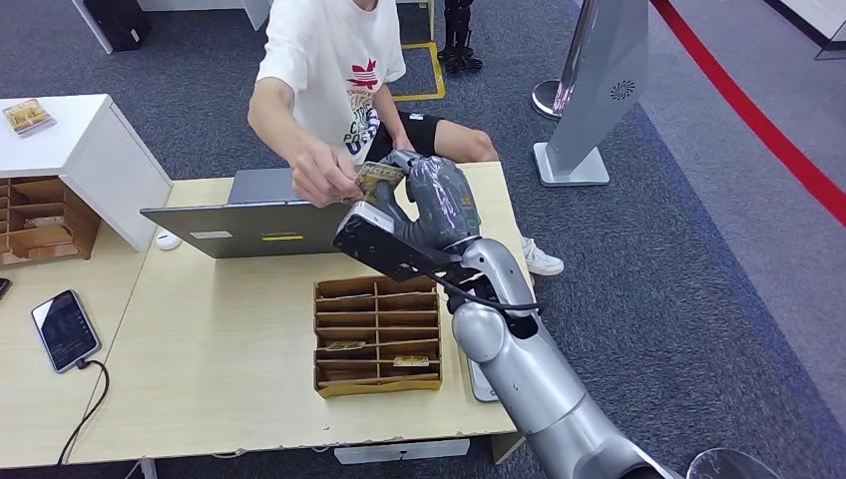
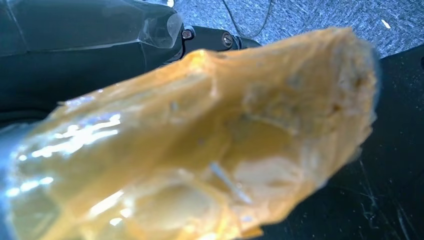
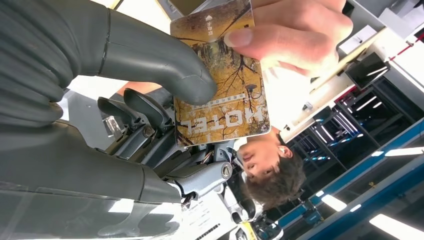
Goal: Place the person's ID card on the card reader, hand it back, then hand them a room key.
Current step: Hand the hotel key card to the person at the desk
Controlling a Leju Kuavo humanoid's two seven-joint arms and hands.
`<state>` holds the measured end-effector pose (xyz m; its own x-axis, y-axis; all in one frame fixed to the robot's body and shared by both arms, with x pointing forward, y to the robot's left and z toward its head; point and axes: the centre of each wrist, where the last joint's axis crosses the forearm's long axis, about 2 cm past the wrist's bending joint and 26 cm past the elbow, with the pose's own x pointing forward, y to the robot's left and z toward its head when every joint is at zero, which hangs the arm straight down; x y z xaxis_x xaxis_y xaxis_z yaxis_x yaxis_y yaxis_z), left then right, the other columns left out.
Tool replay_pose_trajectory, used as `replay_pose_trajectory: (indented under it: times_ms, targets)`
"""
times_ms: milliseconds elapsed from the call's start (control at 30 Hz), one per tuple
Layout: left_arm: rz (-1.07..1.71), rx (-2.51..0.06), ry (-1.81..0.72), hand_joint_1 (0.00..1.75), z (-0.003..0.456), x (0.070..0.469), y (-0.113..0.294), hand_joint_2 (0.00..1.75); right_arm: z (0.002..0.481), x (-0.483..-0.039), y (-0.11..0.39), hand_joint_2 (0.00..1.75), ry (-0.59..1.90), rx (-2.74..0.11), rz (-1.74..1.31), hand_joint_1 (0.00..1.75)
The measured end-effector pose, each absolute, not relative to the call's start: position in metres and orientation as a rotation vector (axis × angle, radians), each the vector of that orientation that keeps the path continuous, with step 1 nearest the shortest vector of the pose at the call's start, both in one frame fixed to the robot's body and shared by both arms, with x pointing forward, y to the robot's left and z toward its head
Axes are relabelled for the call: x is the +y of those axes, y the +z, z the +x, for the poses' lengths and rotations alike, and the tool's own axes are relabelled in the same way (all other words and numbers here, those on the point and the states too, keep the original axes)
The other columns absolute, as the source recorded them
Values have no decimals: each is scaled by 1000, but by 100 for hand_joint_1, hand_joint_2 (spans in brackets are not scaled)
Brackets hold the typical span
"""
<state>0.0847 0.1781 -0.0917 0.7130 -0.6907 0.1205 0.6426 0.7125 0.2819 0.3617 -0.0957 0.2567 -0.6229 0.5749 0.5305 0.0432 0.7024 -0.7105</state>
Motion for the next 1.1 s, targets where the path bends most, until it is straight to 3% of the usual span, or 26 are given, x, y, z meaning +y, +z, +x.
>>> replay_pose_trajectory:
  times_ms: [400, 433, 500, 533, 567, 633, 1100]
  targets:
    - [226, -224, -746, 0, 85, 178, -92, 0, 362, -96, 256, 175, 861, -2115, -472, 175]
    - [226, -224, -746, 0, 85, 178, -92, 0, 362, -96, 256, 175, 861, -2115, -472, 153]
    - [226, -225, -748, 0, 85, 178, -92, 0, 362, -96, 256, 175, 863, -2114, -472, 65]
    - [225, -225, -748, 0, 85, 178, -92, 0, 363, -96, 256, 131, 864, -2113, -472, 22]
    - [225, -225, -749, 0, 85, 178, -92, 0, 363, -96, 255, 87, 867, -2110, -469, 0]
    - [226, -225, -749, 0, 85, 178, -92, 0, 363, -96, 255, 0, 877, -2100, -444, 0]
    - [234, -239, -757, 0, 85, 178, -92, 0, 353, -92, 271, 0, 824, -2169, -227, 0]
